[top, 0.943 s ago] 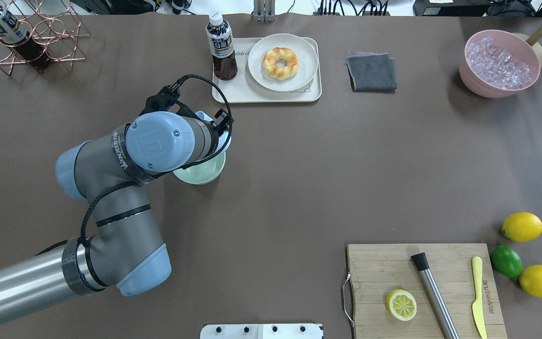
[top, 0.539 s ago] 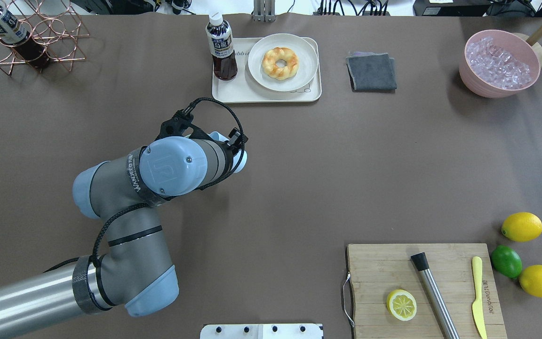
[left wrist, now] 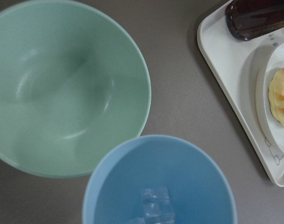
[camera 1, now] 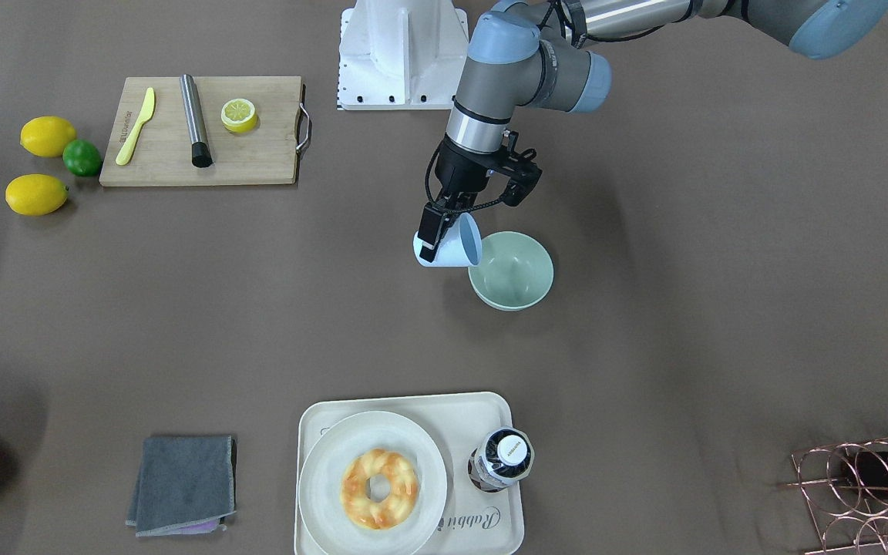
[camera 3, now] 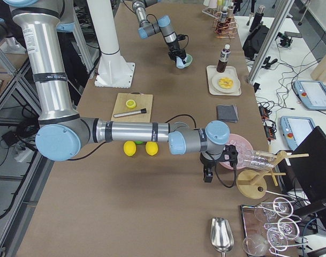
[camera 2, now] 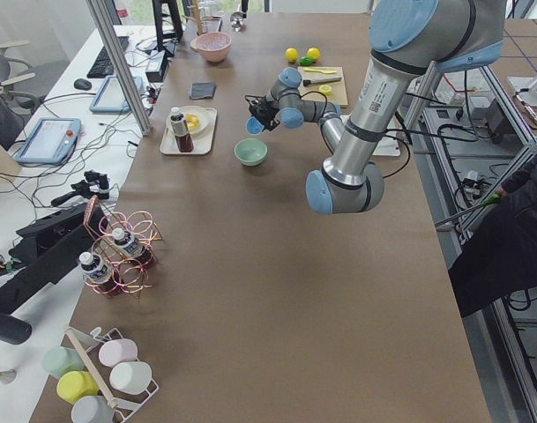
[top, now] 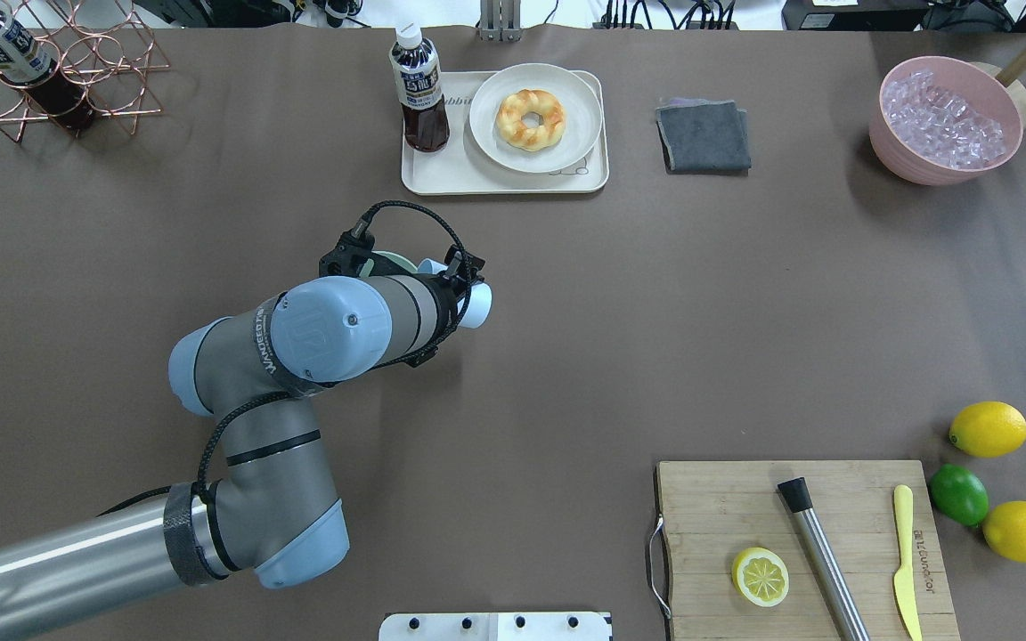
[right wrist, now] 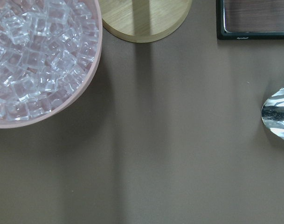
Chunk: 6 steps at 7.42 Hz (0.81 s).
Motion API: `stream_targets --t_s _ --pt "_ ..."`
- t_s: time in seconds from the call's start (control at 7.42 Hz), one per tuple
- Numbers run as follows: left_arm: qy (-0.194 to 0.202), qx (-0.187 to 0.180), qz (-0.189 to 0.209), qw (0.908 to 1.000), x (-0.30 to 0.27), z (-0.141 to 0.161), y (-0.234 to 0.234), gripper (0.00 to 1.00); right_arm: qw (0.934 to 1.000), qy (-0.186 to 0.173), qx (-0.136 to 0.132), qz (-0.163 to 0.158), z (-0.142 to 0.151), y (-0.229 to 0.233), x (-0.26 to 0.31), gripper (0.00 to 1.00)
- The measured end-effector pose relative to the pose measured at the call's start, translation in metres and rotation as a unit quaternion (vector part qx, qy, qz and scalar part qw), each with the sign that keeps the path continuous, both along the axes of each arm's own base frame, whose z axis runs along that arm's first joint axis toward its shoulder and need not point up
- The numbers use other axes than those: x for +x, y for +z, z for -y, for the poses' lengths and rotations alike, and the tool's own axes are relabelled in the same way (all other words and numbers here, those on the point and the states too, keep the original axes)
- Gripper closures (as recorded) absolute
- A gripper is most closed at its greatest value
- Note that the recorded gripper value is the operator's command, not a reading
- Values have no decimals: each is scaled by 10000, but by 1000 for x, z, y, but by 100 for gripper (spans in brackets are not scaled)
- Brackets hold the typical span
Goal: Pour ice into bowl
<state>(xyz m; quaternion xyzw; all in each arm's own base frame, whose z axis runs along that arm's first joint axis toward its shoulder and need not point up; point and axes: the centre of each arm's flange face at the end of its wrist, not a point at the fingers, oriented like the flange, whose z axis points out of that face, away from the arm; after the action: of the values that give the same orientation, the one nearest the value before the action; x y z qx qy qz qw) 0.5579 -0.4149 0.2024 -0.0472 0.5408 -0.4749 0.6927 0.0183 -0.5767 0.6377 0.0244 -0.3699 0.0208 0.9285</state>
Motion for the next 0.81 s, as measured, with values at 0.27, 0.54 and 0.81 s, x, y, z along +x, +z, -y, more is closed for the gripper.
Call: stream_targets --t_s 0.27,0.54,0.81 --pt "-182 -178 -347 9991 -3 6 2 49 10000 11 -11 -9 0 0 0 1" --pt "-439 -391 -668 9960 -16 19 5 49 10000 29 -1 -56 2 -1 0 1" --pt "-706 -699 -853 9914 -27 31 12 49 10000 42 0 -80 4 -2 1 1"
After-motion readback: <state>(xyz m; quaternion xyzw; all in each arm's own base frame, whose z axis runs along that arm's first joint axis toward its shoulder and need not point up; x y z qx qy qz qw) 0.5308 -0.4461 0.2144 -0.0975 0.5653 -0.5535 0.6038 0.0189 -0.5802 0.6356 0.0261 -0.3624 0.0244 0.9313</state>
